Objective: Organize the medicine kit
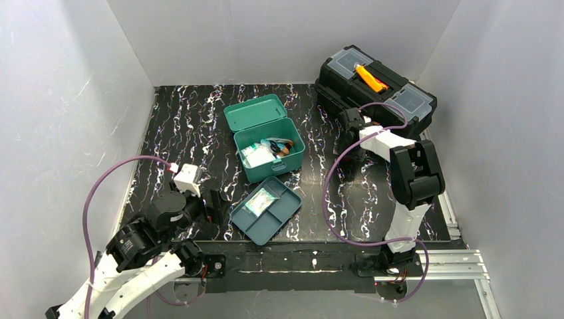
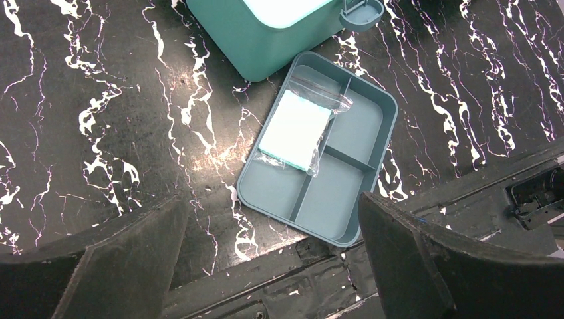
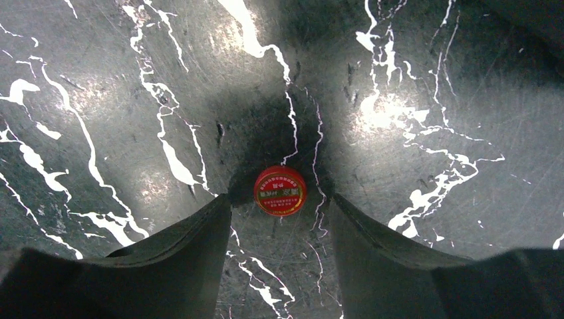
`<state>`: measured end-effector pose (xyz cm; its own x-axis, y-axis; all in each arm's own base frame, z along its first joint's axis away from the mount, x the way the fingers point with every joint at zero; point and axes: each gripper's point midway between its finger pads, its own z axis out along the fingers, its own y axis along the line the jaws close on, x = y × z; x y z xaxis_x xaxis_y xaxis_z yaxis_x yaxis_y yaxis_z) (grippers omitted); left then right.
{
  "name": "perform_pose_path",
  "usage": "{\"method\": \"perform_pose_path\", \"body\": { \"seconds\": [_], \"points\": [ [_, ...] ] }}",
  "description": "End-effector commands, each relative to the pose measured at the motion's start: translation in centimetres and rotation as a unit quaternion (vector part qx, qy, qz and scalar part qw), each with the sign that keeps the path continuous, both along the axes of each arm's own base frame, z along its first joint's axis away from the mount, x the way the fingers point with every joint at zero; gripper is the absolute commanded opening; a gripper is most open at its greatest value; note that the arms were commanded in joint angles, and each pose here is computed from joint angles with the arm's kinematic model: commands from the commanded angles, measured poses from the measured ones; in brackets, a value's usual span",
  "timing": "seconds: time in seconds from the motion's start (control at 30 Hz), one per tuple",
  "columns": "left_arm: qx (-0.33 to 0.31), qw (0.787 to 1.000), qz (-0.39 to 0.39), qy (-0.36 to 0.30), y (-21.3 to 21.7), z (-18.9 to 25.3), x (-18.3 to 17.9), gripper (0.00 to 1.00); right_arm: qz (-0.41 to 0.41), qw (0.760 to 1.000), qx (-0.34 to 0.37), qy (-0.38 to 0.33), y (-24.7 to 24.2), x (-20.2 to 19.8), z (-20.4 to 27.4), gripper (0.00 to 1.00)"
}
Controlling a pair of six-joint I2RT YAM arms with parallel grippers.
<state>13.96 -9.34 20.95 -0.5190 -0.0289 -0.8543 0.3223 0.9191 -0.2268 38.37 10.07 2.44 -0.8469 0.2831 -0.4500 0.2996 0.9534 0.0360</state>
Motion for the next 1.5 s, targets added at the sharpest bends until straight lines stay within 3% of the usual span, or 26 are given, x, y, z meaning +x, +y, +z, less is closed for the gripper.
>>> {"method": "perform_pose_path", "body": {
  "seconds": [0.0,0.63,0.87,1.1,1.47],
  "points": [
    [0.008,1.000,0.010,-0.004,0.5,0.0,0.2,0.98,0.000,1.000,0.010,-0.016,0.4,1.6,0.0,0.61],
    [0.009,1.000,0.012,-0.005,0.6,0.1,0.2,0.98,-0.007,1.000,-0.018,-0.011,-0.5,2.0,-0.7,0.51],
    [0.008,1.000,0.012,-0.005,0.6,0.1,0.2,0.98,-0.005,1.000,-0.016,-0.010,-0.4,2.0,-0.6,0.40],
    [0.008,1.000,0.011,-0.005,0.5,0.1,0.2,0.98,-0.002,1.000,-0.006,-0.007,-0.1,1.6,-0.6,0.15],
    [0.009,1.000,0.011,-0.003,0.5,0.0,0.2,0.98,0.031,0.997,0.043,-0.053,2.5,0.2,3.5,0.11]
  ]
}}
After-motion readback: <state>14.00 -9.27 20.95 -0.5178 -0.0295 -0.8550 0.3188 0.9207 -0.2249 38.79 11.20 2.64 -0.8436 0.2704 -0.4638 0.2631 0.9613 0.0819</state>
